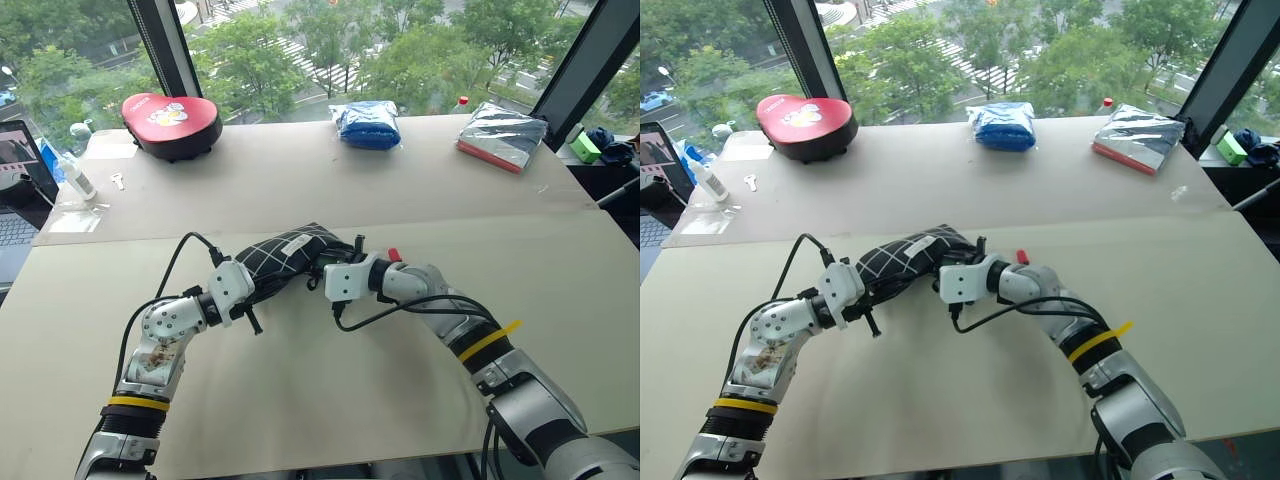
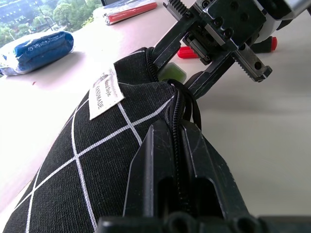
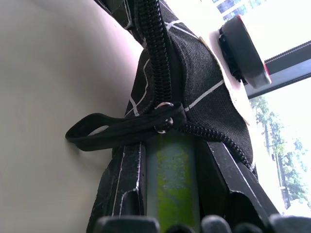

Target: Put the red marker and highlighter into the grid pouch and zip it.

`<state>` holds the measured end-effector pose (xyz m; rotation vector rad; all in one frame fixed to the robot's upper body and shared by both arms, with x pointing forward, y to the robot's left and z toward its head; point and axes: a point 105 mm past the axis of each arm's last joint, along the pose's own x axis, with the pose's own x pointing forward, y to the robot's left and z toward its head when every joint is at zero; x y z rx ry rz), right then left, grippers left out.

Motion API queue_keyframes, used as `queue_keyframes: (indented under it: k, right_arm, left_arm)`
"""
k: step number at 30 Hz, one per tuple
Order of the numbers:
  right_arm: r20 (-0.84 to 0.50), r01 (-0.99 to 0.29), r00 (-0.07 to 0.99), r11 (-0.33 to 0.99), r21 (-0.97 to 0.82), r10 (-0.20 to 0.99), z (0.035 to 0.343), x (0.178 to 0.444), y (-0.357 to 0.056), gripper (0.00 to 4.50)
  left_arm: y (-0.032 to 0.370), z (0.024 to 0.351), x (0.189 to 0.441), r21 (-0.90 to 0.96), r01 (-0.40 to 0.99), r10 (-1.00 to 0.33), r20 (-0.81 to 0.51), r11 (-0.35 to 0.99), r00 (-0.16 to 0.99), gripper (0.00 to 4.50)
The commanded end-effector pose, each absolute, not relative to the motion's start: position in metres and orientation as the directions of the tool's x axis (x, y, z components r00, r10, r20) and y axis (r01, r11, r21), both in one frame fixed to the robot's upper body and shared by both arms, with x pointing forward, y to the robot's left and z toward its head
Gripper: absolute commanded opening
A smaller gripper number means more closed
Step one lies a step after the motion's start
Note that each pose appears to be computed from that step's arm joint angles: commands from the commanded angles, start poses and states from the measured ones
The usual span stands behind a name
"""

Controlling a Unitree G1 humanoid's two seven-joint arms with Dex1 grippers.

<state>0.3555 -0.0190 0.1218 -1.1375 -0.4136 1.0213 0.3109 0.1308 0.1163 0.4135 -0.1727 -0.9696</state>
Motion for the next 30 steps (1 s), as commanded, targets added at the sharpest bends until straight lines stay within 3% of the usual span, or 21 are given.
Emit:
queue_keyframes:
  k: [1, 3, 7, 18, 25, 30]
  right_arm:
    - [-0.173, -0.41, 0.445, 0.029, -0.911, 0.879, 0.133, 0.346, -0.006, 1.03]
    - [-0.159, -0.454, 0.455, 0.074, -0.888, 0.876, 0.138, 0.349, -0.011, 2.03]
    - [-0.101, -0.424, 0.521, 0.155, -0.892, 0.848, 0.157, 0.363, -0.025, 3.24]
    - [-0.099, -0.358, 0.551, 0.128, -0.925, 0.829, 0.184, 0.368, -0.06, 3.24]
    - [-0.168, -0.47, 0.477, 0.088, -0.878, 0.863, 0.208, 0.348, -0.082, 3.24]
    - [-0.198, -0.727, 0.451, 0.229, -0.647, 0.87, 0.228, 0.33, -0.113, 3.24]
  left_arm:
    - [0.119, 0.133, 0.309, 0.452, 0.756, -0.854, 0.023, 0.473, 0.52, 0.0]
    - [0.119, 0.133, 0.309, 0.45, 0.756, -0.853, 0.025, 0.475, 0.521, 0.0]
    - [0.121, 0.138, 0.312, 0.412, 0.748, -0.836, 0.067, 0.521, 0.545, 0.0]
    - [0.127, 0.154, 0.325, 0.146, 0.748, -0.76, 0.198, 0.647, 0.619, 0.0]
    - [0.137, 0.165, 0.337, 0.006, 0.725, -0.705, 0.241, 0.689, 0.667, 0.0]
    - [0.135, 0.163, 0.334, 0.047, 0.733, -0.725, 0.208, 0.678, 0.657, 0.0]
